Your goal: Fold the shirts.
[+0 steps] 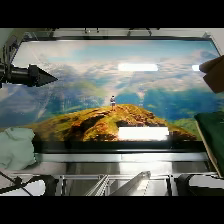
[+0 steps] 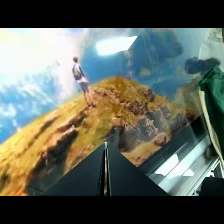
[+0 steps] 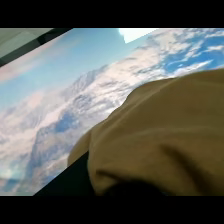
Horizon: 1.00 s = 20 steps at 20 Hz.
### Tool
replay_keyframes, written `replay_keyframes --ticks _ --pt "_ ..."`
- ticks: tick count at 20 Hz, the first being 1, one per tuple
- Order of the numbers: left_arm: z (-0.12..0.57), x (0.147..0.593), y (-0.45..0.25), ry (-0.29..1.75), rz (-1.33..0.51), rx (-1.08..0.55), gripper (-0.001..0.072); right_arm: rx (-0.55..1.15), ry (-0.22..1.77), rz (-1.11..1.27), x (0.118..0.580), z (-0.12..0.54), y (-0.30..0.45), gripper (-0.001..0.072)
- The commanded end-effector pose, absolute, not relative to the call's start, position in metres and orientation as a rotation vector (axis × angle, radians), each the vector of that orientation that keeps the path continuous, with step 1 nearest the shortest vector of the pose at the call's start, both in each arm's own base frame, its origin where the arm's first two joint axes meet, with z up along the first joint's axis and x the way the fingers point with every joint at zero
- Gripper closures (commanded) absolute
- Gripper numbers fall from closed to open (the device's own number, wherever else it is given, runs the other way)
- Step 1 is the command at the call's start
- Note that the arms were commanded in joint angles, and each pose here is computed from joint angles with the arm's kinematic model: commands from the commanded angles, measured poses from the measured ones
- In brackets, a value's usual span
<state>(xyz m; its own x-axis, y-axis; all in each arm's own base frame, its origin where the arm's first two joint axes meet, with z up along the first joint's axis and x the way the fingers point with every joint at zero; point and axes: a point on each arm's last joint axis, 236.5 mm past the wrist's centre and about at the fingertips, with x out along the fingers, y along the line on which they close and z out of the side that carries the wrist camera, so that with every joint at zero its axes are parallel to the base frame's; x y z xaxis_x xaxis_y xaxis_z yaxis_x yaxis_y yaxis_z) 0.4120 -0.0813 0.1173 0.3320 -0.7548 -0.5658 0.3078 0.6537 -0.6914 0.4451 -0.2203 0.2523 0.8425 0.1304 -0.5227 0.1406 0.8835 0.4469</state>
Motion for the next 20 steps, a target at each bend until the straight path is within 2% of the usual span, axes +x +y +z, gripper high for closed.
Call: replay_keyframes --ticks 1,2,4,7,9,13,17,19,20 --pt "0.117 0.409 -0.091 1.019 -0.759 -0.506 0.0706 0.604 0.772 0.023 0.414 0.231 -0.194 0.0688" --pt "0.117 0.406 -0.098 1.027 -0.778 -0.495 0.0706 0.641 0.894 -0.006 0.392 0.214 -0.187 0.0688" --pt "0.117 0.403 -0.112 1.024 -0.820 -0.456 0.0706 0.710 1.141 -0.231 0.335 0.184 -0.197 0.0689" --pt "0.117 0.398 -0.137 1.014 -0.892 -0.386 0.0706 0.794 1.076 -0.597 0.283 0.206 -0.225 0.0691" --pt "0.117 0.386 -0.154 1.028 -0.958 -0.345 0.0705 0.805 0.988 -0.726 0.250 0.230 -0.237 0.0690" --pt "0.117 0.376 -0.177 1.025 -1.031 -0.285 0.0706 0.777 0.989 -0.766 0.209 0.229 -0.241 0.0689" --pt "0.117 0.367 -0.193 1.035 -1.077 -0.258 0.0706 0.823 1.180 -0.817 0.164 0.167 -0.240 0.0689" --pt "0.117 0.366 -0.194 1.035 -1.081 -0.258 0.0706 0.818 1.181 -0.799 0.169 0.157 -0.246 0.0689" --pt "0.117 0.366 -0.194 1.035 -1.081 -0.258 0.0706 0.815 1.118 -0.755 0.186 0.161 -0.249 0.0690"
